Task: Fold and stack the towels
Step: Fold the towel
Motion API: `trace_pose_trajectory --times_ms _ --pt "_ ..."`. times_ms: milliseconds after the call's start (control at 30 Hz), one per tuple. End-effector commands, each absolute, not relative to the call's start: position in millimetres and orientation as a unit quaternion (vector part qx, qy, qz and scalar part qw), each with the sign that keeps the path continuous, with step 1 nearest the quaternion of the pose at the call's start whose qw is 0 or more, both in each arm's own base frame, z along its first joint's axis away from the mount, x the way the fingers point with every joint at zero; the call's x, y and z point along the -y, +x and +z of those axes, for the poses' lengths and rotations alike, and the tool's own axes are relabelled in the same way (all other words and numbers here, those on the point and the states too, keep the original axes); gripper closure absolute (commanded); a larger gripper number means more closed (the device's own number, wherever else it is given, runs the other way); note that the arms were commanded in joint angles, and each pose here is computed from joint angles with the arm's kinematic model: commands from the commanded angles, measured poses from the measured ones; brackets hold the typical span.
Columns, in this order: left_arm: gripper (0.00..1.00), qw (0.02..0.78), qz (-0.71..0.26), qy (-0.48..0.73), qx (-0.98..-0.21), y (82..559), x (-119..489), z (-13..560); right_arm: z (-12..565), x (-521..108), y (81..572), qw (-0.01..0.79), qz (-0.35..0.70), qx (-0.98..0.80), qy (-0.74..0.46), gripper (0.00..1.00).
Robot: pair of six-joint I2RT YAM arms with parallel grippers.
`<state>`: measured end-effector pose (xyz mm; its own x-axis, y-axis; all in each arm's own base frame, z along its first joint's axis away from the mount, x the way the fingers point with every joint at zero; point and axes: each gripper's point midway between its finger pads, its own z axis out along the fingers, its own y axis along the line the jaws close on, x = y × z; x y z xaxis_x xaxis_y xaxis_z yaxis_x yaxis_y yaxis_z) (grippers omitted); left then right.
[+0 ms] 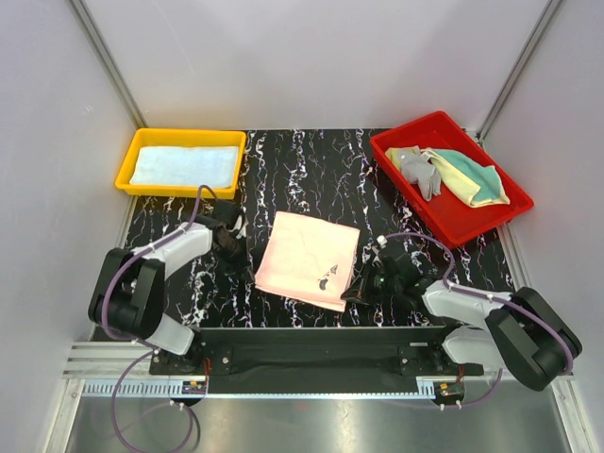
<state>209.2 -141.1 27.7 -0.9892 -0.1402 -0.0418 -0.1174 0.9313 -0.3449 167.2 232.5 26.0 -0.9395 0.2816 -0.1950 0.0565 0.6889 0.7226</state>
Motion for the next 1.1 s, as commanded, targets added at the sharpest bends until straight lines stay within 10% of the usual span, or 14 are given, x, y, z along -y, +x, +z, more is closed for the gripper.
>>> trace_pose_trajectory --times_ms 0,333,833,1067 --pt "1.00 0.068 -0.228 -0.057 -0.970 218 159 55 40 -234 171 0.166 0.386 -0.904 0.079 1.00" --pt "1.00 0.068 -0.243 -0.054 -0.966 204 168 46 35 -224 157 0.163 0.379 -0.907 0.084 1.00" --pt "0.53 0.122 -0.193 -0.039 -0.973 231 157 81 42 -175 154 0.194 0.260 -0.936 0.135 0.66" --pt "0.58 0.095 -0.240 -0.033 -0.966 234 180 65 50 -201 169 0.193 0.302 -0.927 0.111 0.53"
